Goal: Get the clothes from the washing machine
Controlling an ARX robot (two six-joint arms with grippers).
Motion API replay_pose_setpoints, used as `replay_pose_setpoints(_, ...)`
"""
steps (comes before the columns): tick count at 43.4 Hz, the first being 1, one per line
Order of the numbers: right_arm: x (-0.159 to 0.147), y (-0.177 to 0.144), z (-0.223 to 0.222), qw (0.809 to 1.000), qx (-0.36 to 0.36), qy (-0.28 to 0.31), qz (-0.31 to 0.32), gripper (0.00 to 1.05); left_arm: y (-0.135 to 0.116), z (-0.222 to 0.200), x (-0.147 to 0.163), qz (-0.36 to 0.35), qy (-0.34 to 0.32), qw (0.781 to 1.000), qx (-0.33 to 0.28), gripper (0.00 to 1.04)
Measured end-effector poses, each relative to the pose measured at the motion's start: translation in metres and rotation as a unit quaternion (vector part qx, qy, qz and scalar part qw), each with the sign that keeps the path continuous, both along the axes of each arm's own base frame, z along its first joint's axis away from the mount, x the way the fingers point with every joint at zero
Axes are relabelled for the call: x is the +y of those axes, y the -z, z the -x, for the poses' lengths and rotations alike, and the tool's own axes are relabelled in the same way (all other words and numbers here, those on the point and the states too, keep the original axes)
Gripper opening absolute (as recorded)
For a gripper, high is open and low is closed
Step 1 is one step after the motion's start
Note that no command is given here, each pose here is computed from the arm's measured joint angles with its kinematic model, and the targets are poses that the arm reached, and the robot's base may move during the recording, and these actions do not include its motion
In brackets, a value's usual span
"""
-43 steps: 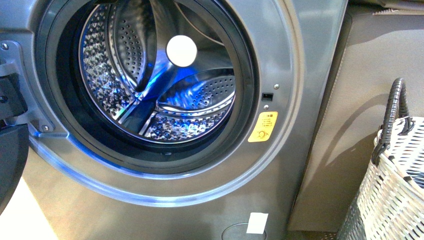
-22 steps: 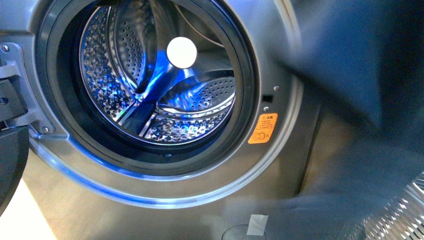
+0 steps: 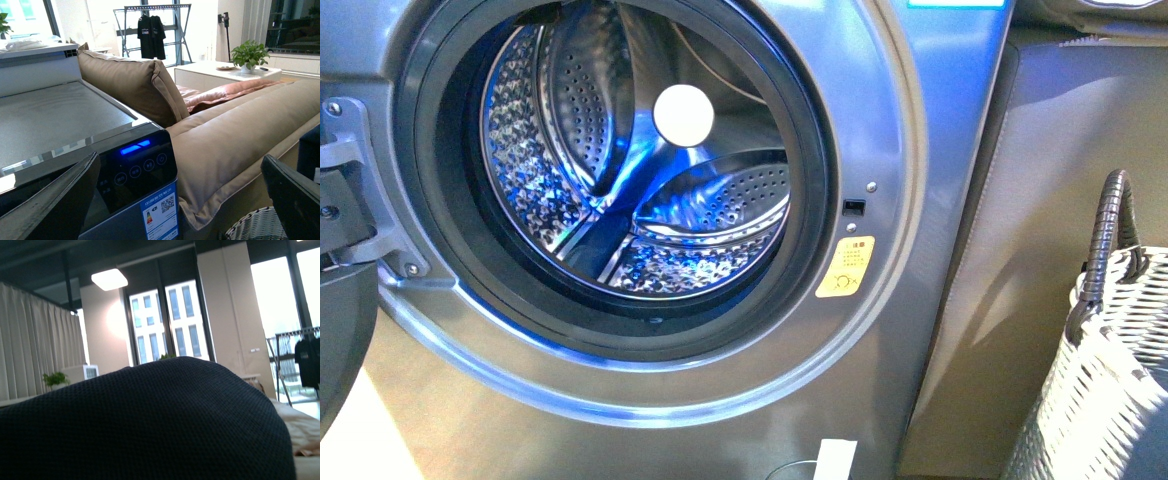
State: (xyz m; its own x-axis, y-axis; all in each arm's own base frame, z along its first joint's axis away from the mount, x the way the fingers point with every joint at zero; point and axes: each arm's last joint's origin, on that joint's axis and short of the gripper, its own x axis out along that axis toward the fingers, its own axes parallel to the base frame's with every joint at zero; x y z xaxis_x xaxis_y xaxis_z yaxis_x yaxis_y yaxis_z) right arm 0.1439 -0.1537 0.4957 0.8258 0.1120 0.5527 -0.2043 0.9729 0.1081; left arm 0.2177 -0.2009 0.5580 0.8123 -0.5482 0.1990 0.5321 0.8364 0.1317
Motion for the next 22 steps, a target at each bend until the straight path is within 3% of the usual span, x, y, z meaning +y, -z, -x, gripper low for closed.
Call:
replay_pose_setpoints(8, -0.026, 0.043, -0.021, 0.988, 0.152, -0.016, -0.014, 0.03, 0.0, 0.0, 0.0, 0.0, 0.0, 1.0, 0.0, 0.98)
replay_pose_setpoints(22, -0.043, 0.171, -0.065, 0.942, 0.333, -0.005, -0.049, 0.03, 0.0, 0.001, 0.0, 0.0, 0.0, 1.0, -0.001, 0.98)
